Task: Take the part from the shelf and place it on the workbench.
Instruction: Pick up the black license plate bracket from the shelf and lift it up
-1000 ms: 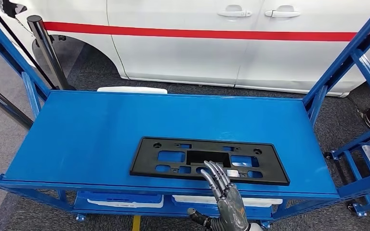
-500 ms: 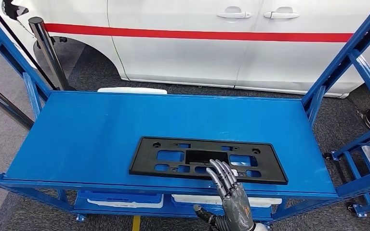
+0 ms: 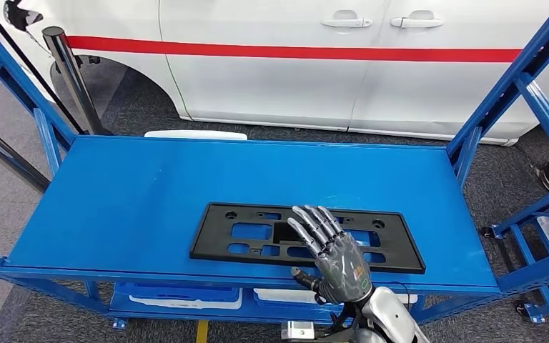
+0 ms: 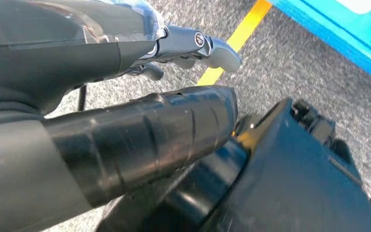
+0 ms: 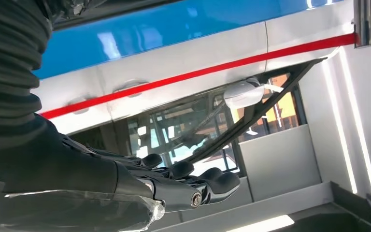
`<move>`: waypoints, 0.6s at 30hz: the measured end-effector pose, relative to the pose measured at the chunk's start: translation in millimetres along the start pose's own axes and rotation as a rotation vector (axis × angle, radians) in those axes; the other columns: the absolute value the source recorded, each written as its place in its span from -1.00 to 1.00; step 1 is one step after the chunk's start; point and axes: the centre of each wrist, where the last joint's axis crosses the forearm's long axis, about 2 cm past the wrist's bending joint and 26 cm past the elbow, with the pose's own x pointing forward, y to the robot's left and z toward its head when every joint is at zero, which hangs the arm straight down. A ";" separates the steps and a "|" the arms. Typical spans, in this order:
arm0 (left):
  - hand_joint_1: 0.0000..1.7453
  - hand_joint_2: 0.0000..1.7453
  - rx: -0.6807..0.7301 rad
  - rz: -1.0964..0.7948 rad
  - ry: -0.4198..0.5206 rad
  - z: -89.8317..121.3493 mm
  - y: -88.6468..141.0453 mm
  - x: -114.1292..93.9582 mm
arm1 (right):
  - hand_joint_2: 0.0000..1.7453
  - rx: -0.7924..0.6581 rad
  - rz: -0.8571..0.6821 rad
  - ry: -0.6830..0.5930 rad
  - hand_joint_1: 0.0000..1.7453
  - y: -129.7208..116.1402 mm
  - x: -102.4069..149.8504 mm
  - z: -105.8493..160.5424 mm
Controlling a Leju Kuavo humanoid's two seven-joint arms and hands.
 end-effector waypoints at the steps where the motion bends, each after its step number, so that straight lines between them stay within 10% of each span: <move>1: -1.00 -1.00 0.000 0.000 0.000 0.1 0.1 -0.2 | 1.00 0.004 0.004 -0.005 -1.00 0.0 -1.1 -2.7; 18: -1.00 -1.00 0.006 -0.005 0.008 0.5 3.2 -2.5 | 1.00 0.255 -0.064 0.010 -1.00 5.3 -22.8 -10.0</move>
